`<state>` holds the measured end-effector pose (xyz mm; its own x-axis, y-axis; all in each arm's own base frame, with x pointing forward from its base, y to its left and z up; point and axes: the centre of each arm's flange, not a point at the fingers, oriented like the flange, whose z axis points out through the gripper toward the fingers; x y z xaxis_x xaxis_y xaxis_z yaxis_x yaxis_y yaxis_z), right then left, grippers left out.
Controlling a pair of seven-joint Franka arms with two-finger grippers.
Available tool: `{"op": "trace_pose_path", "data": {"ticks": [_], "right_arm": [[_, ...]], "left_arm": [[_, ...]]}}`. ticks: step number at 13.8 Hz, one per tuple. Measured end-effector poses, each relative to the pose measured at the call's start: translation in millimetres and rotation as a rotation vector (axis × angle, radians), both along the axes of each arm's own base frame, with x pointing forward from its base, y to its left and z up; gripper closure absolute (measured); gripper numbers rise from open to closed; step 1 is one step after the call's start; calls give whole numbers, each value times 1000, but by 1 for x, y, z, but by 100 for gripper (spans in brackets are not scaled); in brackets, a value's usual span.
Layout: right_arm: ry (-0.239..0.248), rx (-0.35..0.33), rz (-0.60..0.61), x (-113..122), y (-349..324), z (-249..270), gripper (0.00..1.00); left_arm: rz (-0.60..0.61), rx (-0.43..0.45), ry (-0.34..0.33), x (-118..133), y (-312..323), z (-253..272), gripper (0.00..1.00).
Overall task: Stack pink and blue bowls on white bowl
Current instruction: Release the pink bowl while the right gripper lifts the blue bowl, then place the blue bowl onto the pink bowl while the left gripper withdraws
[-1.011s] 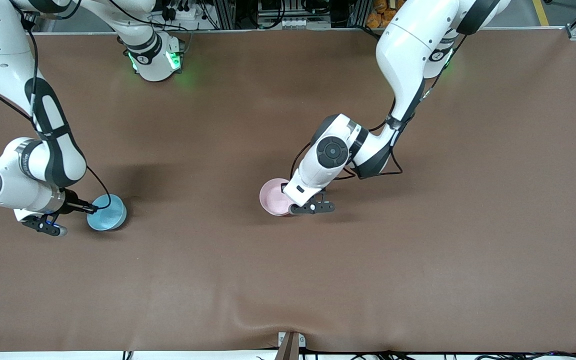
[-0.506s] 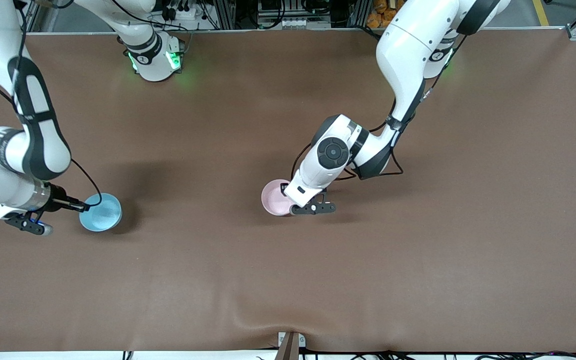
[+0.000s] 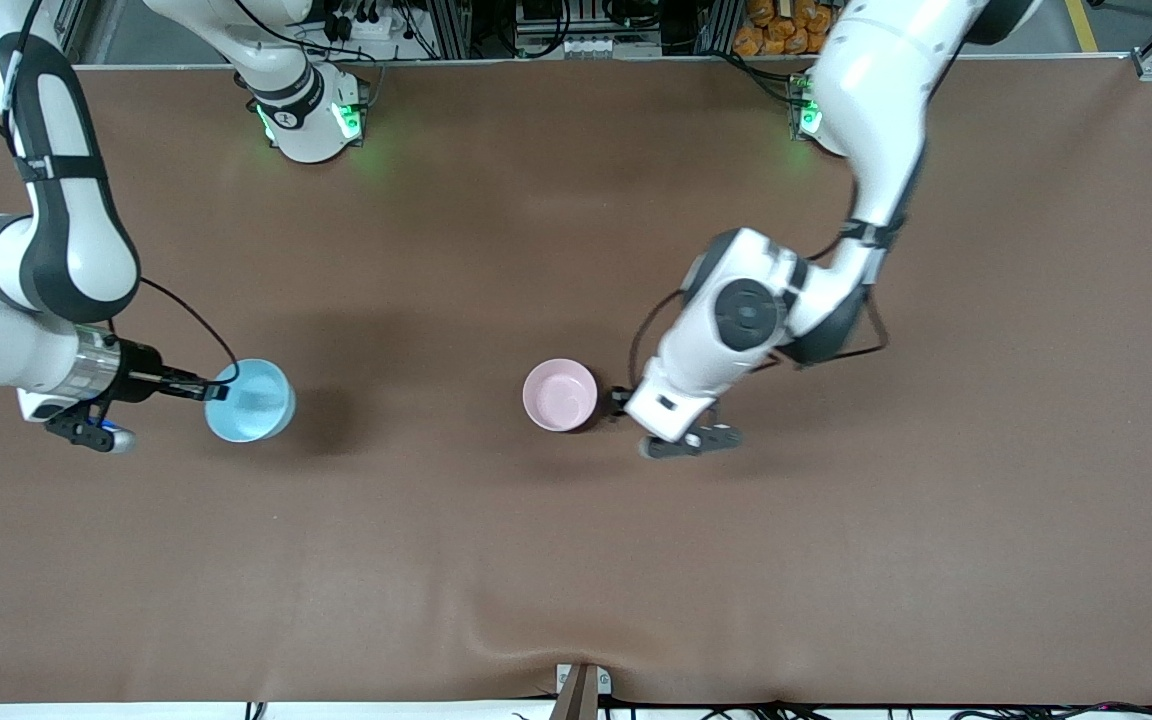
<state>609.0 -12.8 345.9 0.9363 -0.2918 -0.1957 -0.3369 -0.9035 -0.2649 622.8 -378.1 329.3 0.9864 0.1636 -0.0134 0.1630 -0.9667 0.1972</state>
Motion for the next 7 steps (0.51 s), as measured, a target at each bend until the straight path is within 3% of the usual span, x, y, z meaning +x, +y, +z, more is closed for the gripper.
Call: {"op": "trace_pose_path", "data": {"ticks": [3, 7], "right_arm": [[45, 8, -68, -2, 89, 3, 97], [55, -24, -166, -27, 233, 11, 97]], "left_arm": [[5, 91, -27, 27, 66, 25, 0], [44, 113, -27, 44, 120, 50, 0]]}}
